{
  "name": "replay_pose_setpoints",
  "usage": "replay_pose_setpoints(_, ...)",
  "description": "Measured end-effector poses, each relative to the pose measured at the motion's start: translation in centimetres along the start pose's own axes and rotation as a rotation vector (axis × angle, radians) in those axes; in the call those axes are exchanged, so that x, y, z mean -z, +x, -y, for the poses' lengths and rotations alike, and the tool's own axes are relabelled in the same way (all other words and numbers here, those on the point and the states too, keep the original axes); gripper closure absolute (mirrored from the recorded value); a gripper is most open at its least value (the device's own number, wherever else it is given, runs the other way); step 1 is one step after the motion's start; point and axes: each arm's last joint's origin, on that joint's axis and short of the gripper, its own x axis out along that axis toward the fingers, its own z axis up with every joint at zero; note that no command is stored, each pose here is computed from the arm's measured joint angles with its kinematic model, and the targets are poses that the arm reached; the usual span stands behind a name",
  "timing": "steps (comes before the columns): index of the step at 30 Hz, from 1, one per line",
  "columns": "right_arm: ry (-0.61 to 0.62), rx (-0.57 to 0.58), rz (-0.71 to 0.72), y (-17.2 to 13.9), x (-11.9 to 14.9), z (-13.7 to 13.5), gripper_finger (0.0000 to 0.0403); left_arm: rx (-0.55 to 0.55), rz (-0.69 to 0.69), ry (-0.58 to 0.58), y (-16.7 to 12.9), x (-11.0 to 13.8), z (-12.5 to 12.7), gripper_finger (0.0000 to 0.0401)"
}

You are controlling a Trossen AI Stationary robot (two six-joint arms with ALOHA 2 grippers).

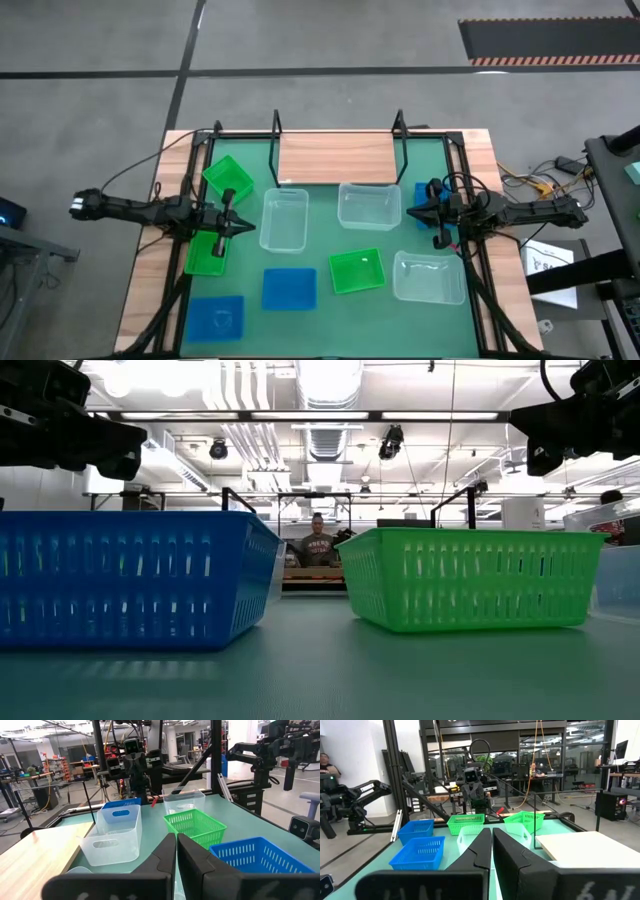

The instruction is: Stack baskets on shelf by color

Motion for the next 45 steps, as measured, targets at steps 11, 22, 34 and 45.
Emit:
replay_pose_setpoints(11,0.001,0.000,0.000,0.00,0.00,0.00,0.0394,0.000,-0.001,0.003,0.00,0.02,0.00,0.0401)
replay_pose_setpoints(22,-0.008,0.000,0.000,0.00,0.00,0.00,0.0394,0.000,-0.001,0.004,0.00,0.01,0.00,0.0401)
replay_pose_setpoints(34,0.282,-0.002,0.003,0.00,-0.03,-0.01,0.0394,-0.001,0.006,0.004,0.00,-0.06,-0.01,0.0401)
replay_pose_setpoints(45,0.282,-0.001,0.004,0.00,-0.04,0.00,0.0394,-0.001,0.026,0.002,0.04,-0.25,-0.03,0.0401)
